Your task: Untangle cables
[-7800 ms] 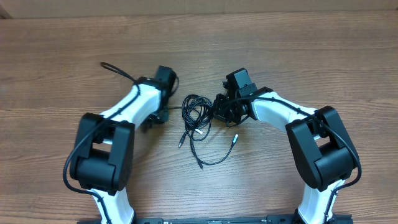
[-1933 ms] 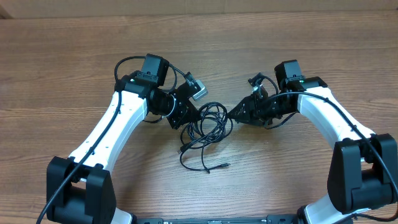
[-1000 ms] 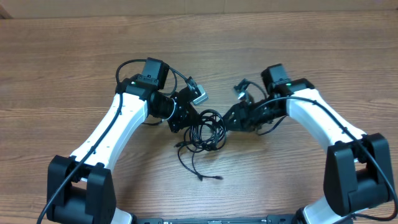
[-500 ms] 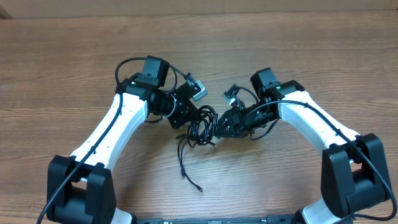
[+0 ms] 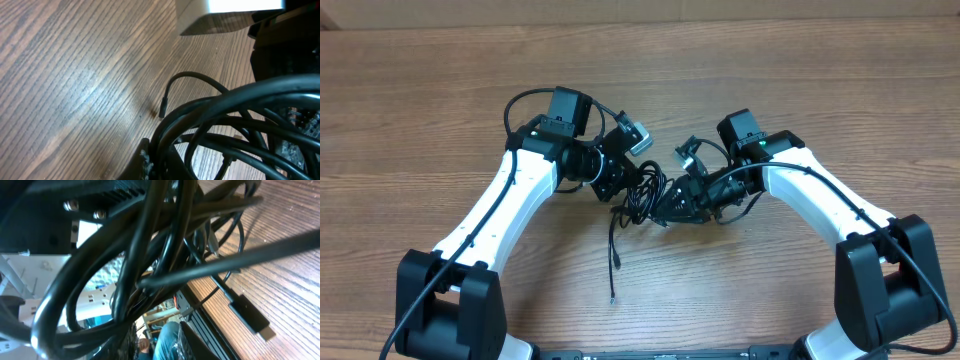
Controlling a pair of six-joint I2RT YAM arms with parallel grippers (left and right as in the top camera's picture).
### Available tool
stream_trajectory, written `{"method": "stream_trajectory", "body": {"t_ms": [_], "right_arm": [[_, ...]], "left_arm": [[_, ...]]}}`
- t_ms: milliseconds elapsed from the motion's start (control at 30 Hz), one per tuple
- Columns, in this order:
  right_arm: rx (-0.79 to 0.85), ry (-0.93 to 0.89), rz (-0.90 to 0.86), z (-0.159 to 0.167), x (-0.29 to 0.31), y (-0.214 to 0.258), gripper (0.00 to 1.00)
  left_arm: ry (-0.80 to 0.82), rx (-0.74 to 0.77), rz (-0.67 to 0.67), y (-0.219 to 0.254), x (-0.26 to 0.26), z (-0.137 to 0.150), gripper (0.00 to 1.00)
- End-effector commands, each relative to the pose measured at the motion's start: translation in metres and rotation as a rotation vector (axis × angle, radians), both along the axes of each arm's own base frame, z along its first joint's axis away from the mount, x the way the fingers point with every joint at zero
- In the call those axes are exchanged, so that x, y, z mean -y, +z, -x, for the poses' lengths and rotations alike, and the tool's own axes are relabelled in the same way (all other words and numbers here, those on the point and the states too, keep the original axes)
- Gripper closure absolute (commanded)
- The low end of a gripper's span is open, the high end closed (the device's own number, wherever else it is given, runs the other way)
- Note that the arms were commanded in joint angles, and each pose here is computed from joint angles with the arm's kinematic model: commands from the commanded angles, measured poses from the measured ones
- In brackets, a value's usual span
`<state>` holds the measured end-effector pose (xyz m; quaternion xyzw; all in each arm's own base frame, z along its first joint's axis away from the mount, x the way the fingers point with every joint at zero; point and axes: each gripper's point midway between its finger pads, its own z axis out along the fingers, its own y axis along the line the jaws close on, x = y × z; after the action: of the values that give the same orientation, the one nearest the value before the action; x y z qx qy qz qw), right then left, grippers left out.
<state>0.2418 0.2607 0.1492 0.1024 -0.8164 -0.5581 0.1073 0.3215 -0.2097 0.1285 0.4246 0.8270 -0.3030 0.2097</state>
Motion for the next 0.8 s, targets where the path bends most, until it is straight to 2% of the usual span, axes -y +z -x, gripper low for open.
{"method": "stream_trajectory", "body": {"t_ms": [0, 400, 767], "right_arm": [[-0.045, -0.041, 0.017, -0.004, -0.003, 0.008, 0.74], [-0.092, -0.115, 0.038, -0.022, -0.016, 0.010, 0.73], [-0.060, -0.100, 0.147, -0.010, -0.038, -0.006, 0.73]], "left_arm": [[-0.020, -0.020, 0.062, 0.008, 0.009, 0.007, 0.96], [-0.009, -0.030, 0.077, 0.010, 0.011, 0.006, 0.96], [0.027, -0.031, 0.046, 0.007, 0.007, 0.001, 0.96]]}}
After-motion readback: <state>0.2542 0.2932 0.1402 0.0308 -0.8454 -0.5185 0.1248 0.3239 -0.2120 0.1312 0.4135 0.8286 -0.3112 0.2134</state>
